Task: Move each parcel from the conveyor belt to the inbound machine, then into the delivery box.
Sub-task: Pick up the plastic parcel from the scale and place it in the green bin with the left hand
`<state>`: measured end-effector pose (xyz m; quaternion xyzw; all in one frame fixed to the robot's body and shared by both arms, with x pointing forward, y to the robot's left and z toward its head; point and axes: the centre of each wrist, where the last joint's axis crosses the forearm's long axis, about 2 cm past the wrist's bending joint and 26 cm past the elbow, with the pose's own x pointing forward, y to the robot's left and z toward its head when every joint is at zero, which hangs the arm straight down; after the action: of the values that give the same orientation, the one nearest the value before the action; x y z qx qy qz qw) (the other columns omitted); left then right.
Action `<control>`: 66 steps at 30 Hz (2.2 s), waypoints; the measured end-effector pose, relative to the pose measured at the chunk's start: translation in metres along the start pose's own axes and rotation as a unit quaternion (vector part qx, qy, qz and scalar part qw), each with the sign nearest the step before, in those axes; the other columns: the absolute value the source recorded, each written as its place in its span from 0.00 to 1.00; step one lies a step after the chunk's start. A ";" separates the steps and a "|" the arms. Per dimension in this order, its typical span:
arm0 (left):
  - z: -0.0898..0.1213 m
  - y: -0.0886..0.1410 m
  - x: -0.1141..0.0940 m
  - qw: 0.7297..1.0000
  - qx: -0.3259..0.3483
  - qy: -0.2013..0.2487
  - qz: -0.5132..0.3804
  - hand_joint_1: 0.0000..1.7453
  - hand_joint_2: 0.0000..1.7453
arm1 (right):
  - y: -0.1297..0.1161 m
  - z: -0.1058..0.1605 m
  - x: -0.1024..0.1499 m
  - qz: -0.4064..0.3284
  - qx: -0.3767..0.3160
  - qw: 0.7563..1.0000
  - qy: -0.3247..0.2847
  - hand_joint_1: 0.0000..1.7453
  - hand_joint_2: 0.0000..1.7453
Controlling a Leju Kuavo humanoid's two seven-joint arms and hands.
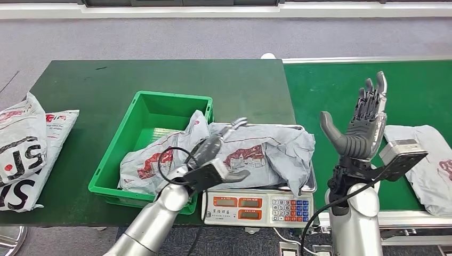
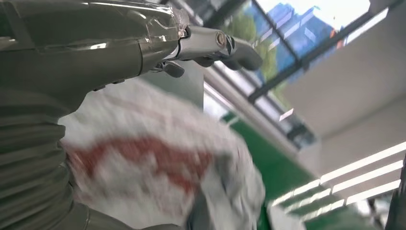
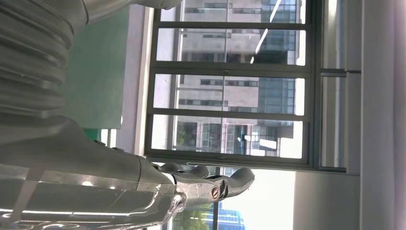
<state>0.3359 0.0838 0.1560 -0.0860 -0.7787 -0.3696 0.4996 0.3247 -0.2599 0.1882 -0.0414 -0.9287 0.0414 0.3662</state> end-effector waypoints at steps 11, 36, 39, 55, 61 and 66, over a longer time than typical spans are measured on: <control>-0.020 -0.039 -0.014 0.982 -0.155 0.102 -0.020 0.13 1.00 | -0.006 0.004 0.001 0.008 -0.008 1.000 0.017 0.00 1.00; -0.015 -0.030 0.003 0.998 0.014 -0.017 0.054 1.00 1.00 | -0.012 0.008 0.007 0.022 -0.012 0.999 0.025 0.00 1.00; -0.013 -0.025 0.010 0.994 0.071 -0.051 0.065 1.00 1.00 | -0.013 0.007 0.007 0.023 -0.012 0.999 0.025 0.00 1.00; 0.016 0.037 0.049 0.879 0.410 -0.199 -0.141 1.00 1.00 | -0.018 0.015 0.005 0.035 -0.037 0.998 0.025 0.00 1.00; 0.038 0.072 0.060 0.824 0.457 -0.216 -0.257 1.00 1.00 | -0.019 0.030 0.004 0.038 -0.043 0.998 0.034 0.00 1.00; 0.049 0.084 0.061 0.807 0.485 -0.208 -0.265 1.00 1.00 | -0.019 0.036 0.003 0.039 -0.042 0.998 0.039 0.00 1.00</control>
<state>0.3131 0.1616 0.2373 0.3022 -0.9345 -0.0351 0.1847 0.2970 -0.2802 0.1666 -0.0944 -0.9121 0.0147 0.3987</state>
